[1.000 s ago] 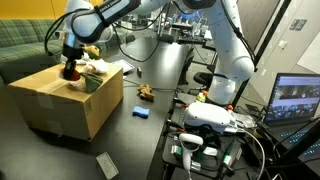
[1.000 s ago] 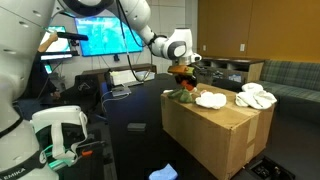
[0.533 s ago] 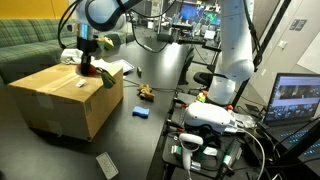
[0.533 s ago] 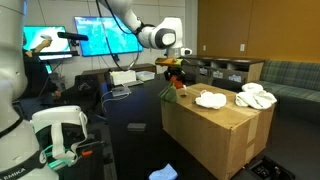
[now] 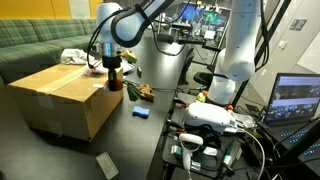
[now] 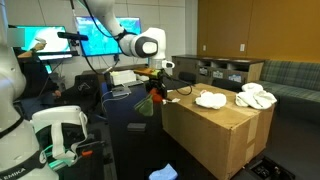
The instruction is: Put the moose doll on the table, then the white towel on the box, then blue sponge on the table, the white plastic on the box, the turnip plushie on the table, finally, the duster on the box
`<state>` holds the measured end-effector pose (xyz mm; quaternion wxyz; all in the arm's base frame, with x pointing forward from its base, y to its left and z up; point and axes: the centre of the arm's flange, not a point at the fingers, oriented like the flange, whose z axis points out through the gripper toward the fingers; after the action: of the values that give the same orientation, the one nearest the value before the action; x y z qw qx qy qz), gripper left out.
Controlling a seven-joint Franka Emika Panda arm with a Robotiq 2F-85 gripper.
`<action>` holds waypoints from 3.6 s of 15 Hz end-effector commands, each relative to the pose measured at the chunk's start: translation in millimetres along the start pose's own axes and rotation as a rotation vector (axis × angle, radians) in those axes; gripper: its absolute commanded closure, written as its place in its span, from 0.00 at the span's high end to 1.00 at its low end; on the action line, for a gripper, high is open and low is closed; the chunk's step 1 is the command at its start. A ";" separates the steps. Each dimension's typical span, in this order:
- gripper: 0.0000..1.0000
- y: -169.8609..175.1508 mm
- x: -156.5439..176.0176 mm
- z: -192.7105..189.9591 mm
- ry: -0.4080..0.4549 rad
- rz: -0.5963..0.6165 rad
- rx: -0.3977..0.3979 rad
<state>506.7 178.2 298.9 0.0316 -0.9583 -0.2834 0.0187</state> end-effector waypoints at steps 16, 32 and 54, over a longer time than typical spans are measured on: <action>0.00 -104.0 -39.6 127.1 0.008 0.358 0.054; 0.78 -72.7 -10.4 153.5 0.107 0.404 -0.032; 1.00 -200.9 -24.8 157.1 0.103 0.540 0.176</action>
<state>375.3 314.9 159.8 0.0844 -0.9952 -0.0484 0.0046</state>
